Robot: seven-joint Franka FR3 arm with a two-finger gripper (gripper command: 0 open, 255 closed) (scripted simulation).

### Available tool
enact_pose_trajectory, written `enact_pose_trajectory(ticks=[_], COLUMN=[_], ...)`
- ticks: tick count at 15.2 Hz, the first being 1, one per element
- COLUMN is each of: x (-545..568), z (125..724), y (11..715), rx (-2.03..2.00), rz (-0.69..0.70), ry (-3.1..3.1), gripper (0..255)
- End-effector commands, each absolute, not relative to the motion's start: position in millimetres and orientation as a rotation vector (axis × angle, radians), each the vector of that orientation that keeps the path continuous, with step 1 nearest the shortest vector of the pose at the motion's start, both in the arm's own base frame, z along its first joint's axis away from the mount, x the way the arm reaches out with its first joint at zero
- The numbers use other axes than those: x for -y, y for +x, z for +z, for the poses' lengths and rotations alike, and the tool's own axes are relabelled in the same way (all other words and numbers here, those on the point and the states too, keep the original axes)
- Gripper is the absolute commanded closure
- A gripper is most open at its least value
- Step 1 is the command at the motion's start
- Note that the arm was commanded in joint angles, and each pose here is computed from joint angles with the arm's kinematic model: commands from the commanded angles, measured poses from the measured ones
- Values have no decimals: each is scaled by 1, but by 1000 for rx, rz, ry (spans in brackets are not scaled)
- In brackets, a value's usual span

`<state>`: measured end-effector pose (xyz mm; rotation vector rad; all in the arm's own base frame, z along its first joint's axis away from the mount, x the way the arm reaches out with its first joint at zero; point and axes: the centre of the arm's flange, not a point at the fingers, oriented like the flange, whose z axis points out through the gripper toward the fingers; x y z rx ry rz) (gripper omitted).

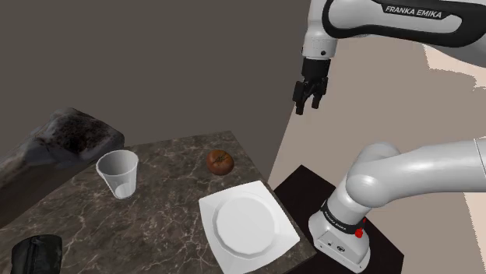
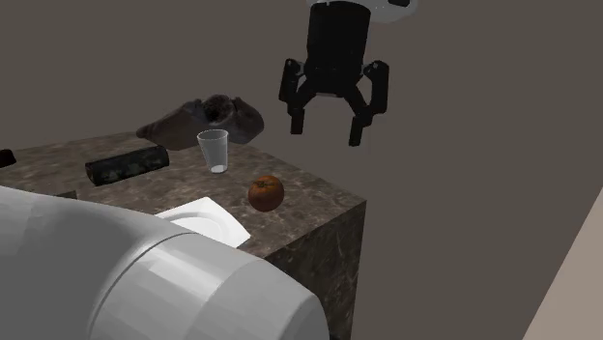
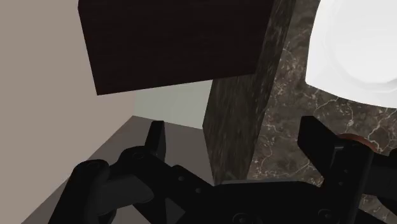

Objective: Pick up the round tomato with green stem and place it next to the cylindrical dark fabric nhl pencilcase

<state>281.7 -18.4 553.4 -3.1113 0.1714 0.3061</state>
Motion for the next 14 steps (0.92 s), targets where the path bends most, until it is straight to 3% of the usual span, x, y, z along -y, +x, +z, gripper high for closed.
enact_pose_trajectory(ticks=[1,14], x=[18,-5], z=[553,443], y=[282,412], rx=[-171,559], rz=[306,295], ry=[-3111,-2769], gripper=[0,0])
